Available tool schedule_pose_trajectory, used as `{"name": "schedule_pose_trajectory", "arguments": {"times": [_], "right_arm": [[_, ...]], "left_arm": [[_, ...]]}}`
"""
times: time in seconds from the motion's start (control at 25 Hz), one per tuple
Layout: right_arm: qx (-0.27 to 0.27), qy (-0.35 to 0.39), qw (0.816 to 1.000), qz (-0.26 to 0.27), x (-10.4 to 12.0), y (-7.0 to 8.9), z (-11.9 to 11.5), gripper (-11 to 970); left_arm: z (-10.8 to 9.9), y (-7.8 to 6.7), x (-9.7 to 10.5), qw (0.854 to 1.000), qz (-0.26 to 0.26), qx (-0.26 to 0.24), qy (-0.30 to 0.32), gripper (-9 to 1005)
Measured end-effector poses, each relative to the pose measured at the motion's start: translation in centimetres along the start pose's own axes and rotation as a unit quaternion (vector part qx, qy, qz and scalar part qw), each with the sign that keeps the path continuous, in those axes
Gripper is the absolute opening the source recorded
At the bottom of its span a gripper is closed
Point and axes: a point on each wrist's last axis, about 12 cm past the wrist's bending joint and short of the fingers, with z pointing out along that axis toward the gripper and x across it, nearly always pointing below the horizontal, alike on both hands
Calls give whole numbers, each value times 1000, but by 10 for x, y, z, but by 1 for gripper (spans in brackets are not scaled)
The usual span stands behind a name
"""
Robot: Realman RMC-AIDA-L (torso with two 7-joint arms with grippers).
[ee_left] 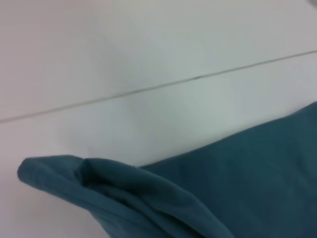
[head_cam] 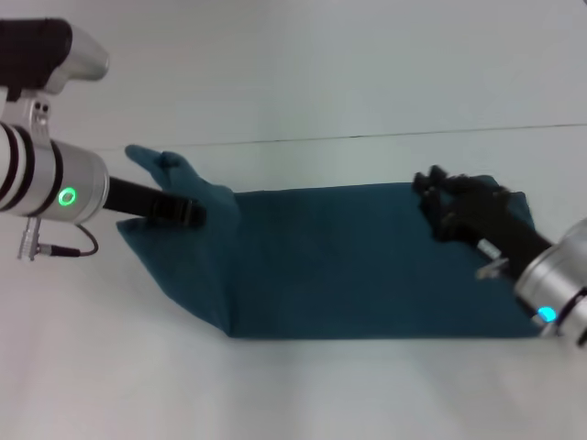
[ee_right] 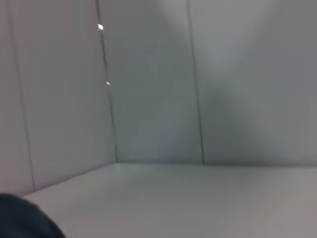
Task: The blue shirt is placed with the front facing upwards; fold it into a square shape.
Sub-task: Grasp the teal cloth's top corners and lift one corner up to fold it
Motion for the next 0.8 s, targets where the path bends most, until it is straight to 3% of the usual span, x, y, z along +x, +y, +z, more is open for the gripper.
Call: {"name": "schedule_pose_trajectory", "arguments": {"times": [0.08,0.28,0.36,0.6,0.8], "right_arm": [[-3,-3,1000,-16,5,20,8,349],[-3,21,1000,-15,12,41,22,178],[-5,36,999,-18,14,50,29,12],[-21,85,996,-4,16,73,51,13],[-67,130,989,-18,13,97,72,14]], "left_arm": [[-4,-3,-3,1000,5,2,-4,123],[-16,-11,-12,1000,17,10,-14,123],[-21,-15,-15,999,23,13,-18,123],[-30,-20,-19,999,35,14,-23,123],[-35,-21,-21,999,40,14,-27,124]]}}
